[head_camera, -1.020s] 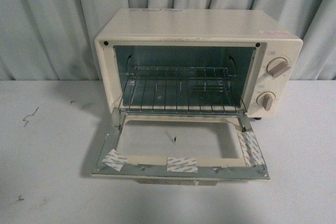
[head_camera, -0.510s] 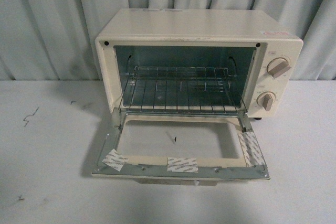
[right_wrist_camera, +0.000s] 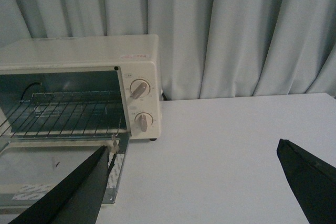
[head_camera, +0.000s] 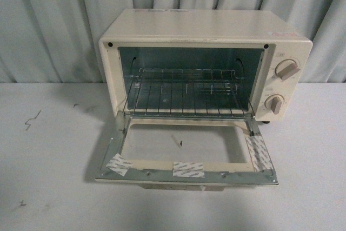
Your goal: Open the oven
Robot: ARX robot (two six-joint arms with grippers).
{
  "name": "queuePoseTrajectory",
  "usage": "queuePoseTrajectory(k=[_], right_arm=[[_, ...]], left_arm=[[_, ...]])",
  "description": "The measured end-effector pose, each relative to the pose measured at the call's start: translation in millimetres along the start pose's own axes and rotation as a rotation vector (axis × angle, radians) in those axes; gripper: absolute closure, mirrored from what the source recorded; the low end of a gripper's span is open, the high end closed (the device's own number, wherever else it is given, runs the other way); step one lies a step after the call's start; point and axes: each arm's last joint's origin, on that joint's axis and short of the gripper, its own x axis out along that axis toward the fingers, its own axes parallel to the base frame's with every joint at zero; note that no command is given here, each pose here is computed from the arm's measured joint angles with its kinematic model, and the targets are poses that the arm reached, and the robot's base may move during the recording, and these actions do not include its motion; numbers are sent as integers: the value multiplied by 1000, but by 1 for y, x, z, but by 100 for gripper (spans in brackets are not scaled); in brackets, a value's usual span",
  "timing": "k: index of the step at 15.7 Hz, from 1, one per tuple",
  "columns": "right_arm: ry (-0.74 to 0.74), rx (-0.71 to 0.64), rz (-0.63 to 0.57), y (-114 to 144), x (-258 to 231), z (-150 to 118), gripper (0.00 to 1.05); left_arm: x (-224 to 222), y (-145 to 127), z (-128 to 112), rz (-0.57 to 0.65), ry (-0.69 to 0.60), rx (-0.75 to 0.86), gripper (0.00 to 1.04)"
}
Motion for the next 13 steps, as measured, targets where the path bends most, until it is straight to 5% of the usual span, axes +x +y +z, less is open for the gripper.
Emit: queuePoseTrajectory(k=[3,11,13], right_arm=[[0,0,0,0,0,0,6],[0,0,0,0,0,0,6],[0,0,0,0,0,0,6]], left_arm=[[0,0,0,-2,-5,0,101],[0,0,0,-1,-5,0,9],[0,0,0,-1,-5,0,7]])
